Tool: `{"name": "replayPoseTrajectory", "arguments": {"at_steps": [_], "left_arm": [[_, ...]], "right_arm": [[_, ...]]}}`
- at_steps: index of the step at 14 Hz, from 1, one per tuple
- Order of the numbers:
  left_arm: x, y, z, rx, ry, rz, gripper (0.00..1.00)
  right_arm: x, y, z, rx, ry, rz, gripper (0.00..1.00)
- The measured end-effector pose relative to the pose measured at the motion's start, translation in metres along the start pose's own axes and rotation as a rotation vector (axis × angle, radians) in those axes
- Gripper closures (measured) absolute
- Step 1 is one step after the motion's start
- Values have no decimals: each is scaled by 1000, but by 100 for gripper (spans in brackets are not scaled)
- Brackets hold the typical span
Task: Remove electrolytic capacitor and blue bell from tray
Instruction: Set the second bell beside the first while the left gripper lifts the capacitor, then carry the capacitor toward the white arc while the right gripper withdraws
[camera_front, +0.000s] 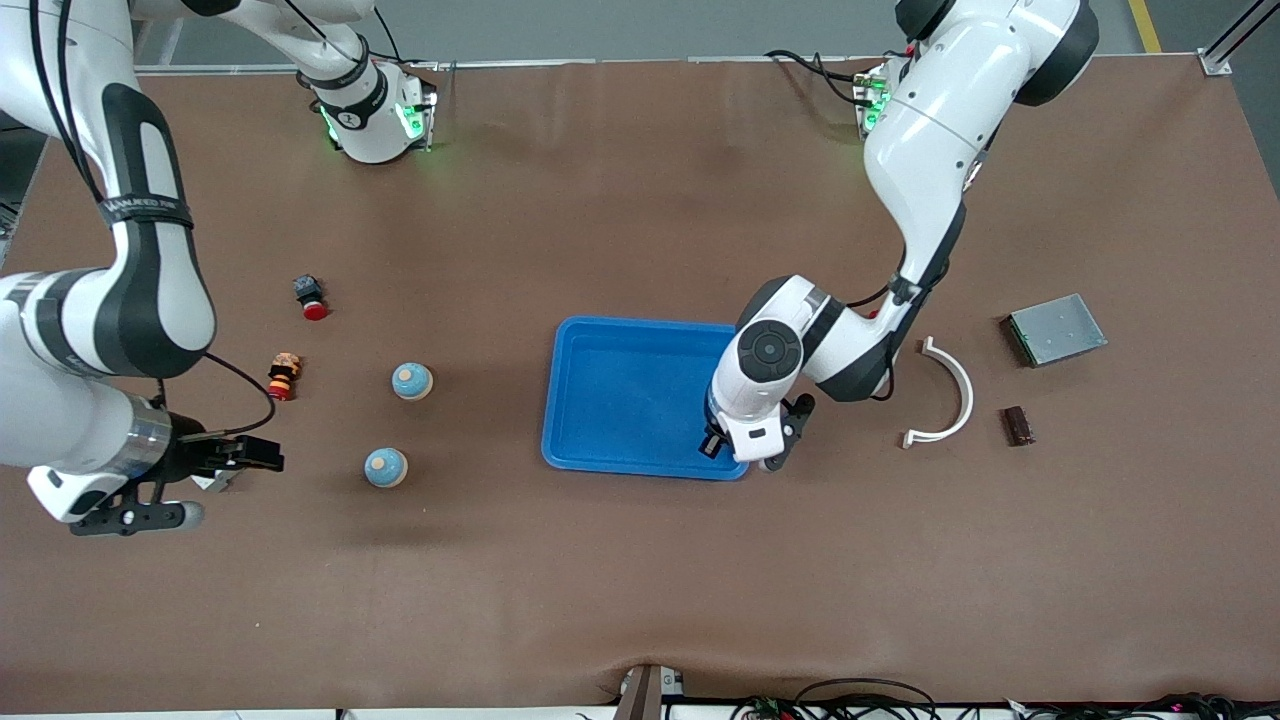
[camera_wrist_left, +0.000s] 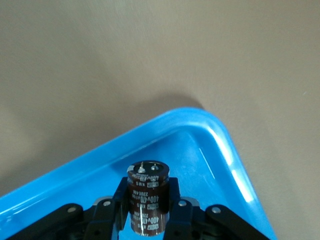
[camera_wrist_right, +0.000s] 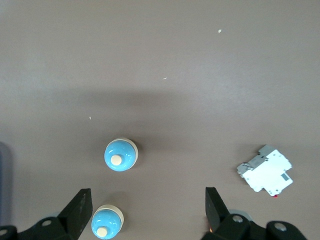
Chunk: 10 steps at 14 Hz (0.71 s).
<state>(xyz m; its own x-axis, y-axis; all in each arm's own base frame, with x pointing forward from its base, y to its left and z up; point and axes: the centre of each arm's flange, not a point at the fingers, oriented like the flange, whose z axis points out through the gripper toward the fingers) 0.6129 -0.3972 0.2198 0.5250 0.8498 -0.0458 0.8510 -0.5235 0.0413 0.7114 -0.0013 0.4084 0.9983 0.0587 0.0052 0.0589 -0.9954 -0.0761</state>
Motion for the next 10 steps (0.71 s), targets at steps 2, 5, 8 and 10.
{"name": "replayPoseTrajectory", "arguments": {"at_steps": [2, 5, 8, 10], "left_arm": [[12, 1, -25, 24, 9, 19, 66], [36, -6, -71, 72, -21, 109, 66], [79, -23, -126, 129, -82, 254, 66], [109, -38, -151, 161, -119, 345, 66]], "right_arm": [[-3, 3, -11, 0, 0, 5, 0], [-9, 11, -33, -1, 9, 17, 0], [-15, 18, -52, -1, 16, 30, 0], [-16, 15, -52, 2, 10, 35, 0]]}}
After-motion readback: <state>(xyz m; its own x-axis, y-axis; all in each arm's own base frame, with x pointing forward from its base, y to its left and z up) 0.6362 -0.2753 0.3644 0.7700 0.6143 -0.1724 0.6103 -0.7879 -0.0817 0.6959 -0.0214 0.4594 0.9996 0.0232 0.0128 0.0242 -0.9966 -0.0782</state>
